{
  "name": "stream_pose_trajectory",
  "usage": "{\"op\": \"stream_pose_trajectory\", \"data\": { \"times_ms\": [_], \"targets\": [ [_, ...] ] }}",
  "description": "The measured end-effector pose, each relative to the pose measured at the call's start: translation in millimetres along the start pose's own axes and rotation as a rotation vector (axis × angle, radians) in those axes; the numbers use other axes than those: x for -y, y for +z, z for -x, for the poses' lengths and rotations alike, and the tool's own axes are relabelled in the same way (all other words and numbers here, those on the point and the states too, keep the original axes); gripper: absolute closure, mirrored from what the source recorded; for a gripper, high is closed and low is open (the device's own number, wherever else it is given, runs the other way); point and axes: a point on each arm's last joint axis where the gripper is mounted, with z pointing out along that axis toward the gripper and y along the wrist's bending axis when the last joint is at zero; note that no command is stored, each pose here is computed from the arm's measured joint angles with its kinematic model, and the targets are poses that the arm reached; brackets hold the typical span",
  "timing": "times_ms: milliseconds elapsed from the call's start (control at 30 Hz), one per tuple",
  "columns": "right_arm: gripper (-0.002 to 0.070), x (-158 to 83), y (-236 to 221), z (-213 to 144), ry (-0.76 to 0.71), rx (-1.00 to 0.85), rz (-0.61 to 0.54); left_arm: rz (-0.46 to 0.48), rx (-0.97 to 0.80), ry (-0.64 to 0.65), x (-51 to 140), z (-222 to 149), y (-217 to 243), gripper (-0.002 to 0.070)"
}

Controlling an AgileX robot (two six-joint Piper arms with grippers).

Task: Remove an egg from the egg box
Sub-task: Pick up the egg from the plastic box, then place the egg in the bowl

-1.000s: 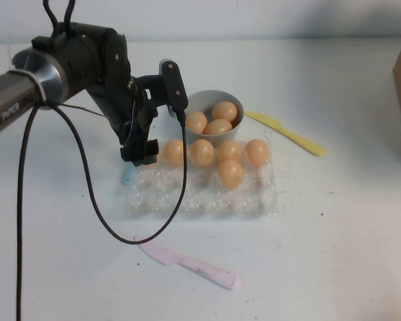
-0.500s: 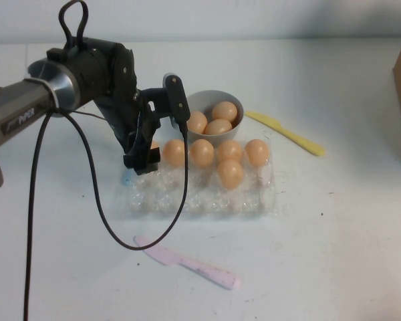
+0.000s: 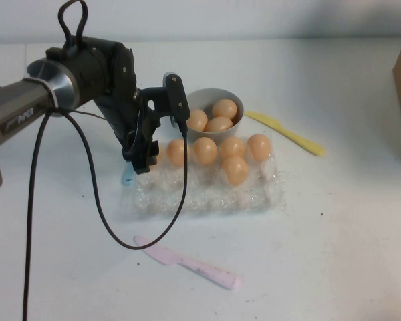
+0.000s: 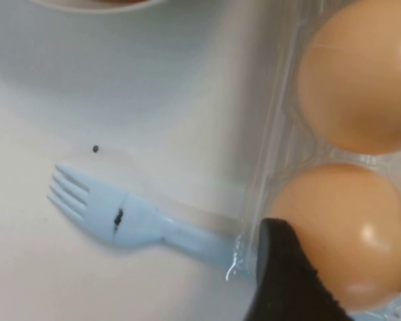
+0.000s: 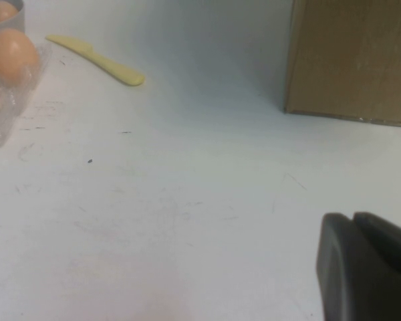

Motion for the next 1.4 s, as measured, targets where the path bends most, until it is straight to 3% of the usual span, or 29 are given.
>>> {"op": "stream_pose_trajectory", "data": {
  "times_ms": [500, 667, 833, 1000, 1233, 1400],
  "targets": [
    [0.0694, 0, 0, 0, 0.000, 0.000, 0.000, 0.065, 0.023, 0.010, -1.5, 1, -51, 0.0357],
    [0.0694, 0, 0, 0, 0.000, 0.000, 0.000, 0.159, 0.122, 0.012, 0.3, 19, -73, 0.0357],
    [0.0694, 0, 0, 0, 0.000, 0.000, 0.000, 0.307, 0.332, -0.108, -9.8, 42, -79, 0.0357],
    [0.0694, 0, 0, 0, 0.000, 0.000, 0.000, 0.387, 0.448, -0.229, -20.3, 55, -51, 0.0357],
    [0.0694, 0, 0, 0, 0.000, 0.000, 0.000, 0.335, 0.445, -0.324, -17.8, 57, 11, 0.0357],
    [0.0694, 0, 0, 0, 0.000, 0.000, 0.000, 0.342, 0.465, -0.356, -18.4, 58, 25, 0.0351]
  ]
}}
